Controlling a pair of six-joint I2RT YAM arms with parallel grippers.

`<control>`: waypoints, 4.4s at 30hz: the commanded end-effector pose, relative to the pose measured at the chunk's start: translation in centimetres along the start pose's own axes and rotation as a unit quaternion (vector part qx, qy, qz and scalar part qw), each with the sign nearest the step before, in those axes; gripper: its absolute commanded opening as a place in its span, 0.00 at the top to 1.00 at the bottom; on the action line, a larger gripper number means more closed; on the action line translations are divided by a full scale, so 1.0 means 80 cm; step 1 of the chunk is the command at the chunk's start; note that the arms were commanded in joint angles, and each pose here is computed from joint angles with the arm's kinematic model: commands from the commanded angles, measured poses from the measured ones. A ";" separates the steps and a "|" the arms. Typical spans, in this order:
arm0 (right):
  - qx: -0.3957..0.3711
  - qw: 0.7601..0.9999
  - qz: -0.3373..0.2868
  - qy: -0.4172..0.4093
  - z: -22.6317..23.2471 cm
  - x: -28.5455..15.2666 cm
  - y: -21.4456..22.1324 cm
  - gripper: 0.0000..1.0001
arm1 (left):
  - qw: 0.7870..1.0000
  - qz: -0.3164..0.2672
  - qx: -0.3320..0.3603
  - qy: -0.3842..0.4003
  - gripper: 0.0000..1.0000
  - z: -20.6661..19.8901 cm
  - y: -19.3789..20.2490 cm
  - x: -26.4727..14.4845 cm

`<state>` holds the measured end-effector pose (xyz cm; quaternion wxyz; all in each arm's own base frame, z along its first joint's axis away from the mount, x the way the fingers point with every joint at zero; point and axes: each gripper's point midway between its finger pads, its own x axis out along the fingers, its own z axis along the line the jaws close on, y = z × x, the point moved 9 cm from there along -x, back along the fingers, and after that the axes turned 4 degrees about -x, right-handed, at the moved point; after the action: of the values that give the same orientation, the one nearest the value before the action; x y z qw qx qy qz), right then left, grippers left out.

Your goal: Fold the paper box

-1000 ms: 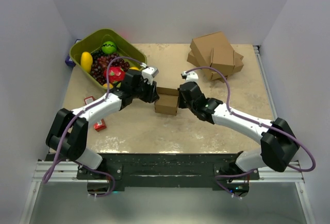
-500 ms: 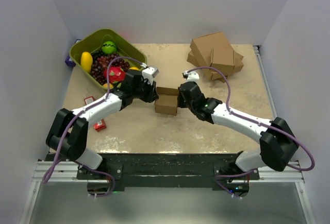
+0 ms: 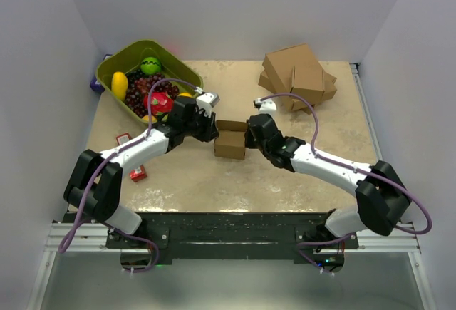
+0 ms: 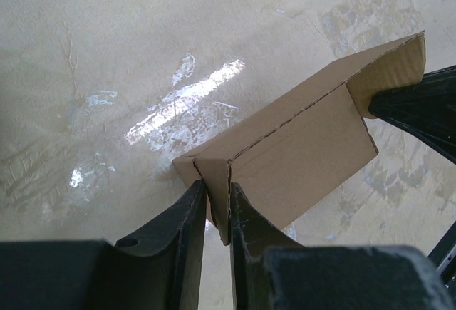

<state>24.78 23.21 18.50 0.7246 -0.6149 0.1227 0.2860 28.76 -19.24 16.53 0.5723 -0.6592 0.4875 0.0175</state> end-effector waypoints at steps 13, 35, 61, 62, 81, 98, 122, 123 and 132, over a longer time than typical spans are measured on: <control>-0.037 0.997 0.061 0.043 -0.014 0.007 0.067 1.00 | 1.000 -0.001 0.014 0.024 0.78 -0.012 -0.006 0.006; -0.042 0.995 0.055 0.076 -0.014 0.007 0.054 1.00 | 0.997 -0.043 0.037 -0.044 0.46 -0.011 -0.020 -0.041; -0.019 0.998 0.035 0.041 0.002 -0.008 0.025 0.76 | 0.999 -0.018 0.038 -0.022 0.71 -0.012 -0.013 -0.029; -0.017 0.998 0.036 0.041 0.002 -0.007 0.025 0.75 | 0.999 -0.017 0.038 -0.022 0.71 -0.012 -0.012 -0.029; 0.026 0.998 0.041 0.025 0.018 -0.003 0.017 0.59 | 0.999 -0.021 0.041 -0.023 0.72 -0.012 -0.014 -0.030; 0.059 0.997 0.038 0.016 0.023 0.003 0.019 0.65 | 0.999 -0.020 0.042 -0.017 0.81 -0.013 -0.014 -0.030; -0.027 0.990 0.088 0.106 -0.002 0.033 0.061 0.88 | 0.999 -0.021 0.026 0.000 1.00 -0.030 -0.047 -0.047; -0.029 0.990 0.089 0.106 -0.001 0.033 0.061 0.88 | 0.999 -0.021 0.025 0.004 1.00 -0.033 -0.050 -0.049; -0.033 0.989 0.086 0.115 -0.005 0.031 0.060 0.89 | 0.999 -0.028 0.022 0.007 1.00 -0.036 -0.060 -0.052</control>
<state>25.64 25.47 16.70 0.7258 -0.6143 0.1835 0.2494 27.43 -18.29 20.72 0.5984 -0.6403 0.4798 0.0411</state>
